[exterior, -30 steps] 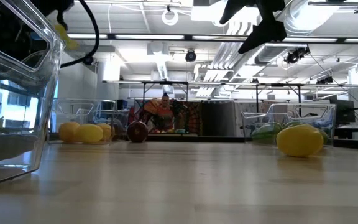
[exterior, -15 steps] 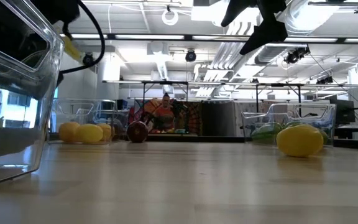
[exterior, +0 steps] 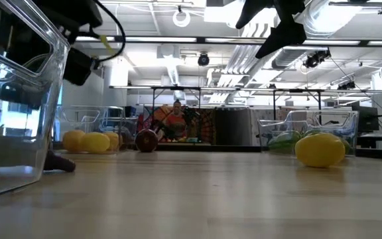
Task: Sort produce into baskets
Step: Put the purple eggplant into the bottom right transparent bin
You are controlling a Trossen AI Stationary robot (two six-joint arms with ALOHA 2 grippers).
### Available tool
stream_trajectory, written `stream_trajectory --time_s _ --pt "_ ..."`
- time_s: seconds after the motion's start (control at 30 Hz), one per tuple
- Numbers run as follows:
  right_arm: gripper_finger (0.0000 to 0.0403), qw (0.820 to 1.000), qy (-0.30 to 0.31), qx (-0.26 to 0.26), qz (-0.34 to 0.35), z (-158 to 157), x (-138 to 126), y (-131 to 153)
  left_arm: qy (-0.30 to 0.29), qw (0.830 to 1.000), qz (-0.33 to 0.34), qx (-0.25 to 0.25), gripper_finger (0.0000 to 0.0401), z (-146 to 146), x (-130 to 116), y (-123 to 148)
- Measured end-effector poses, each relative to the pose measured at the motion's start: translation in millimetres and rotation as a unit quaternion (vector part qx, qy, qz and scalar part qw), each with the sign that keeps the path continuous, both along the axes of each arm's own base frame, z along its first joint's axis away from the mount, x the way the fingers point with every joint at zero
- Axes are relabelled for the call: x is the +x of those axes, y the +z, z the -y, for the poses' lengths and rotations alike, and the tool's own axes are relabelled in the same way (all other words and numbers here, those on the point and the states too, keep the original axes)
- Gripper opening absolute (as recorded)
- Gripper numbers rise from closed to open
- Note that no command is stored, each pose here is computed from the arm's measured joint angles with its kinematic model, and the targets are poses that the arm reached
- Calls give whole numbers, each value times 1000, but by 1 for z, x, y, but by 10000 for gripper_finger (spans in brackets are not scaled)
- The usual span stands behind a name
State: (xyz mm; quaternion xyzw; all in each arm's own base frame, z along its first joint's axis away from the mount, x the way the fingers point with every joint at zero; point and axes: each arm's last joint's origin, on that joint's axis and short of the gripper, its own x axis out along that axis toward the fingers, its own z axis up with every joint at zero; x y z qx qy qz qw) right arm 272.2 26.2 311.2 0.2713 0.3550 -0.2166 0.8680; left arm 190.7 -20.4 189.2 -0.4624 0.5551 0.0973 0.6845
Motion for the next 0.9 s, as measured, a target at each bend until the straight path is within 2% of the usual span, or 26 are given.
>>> stream_trajectory --time_s 0.2,0.33,0.5,0.63,0.9 --pt "397 1000 0 0 0 0 0 0 -45 999 21 -2 0 17 -8 8" --pt "397 1000 0 0 1 0 0 0 -63 997 15 35 0 30 -9 5" --pt "397 1000 -9 7 4 0 0 0 -57 996 17 73 15 31 -8 2" --pt "397 1000 -10 8 4 0 0 0 -78 994 26 73 48 31 -8 2" --pt "397 1000 -16 1 5 1 0 0 -181 982 55 20 147 40 -12 7"
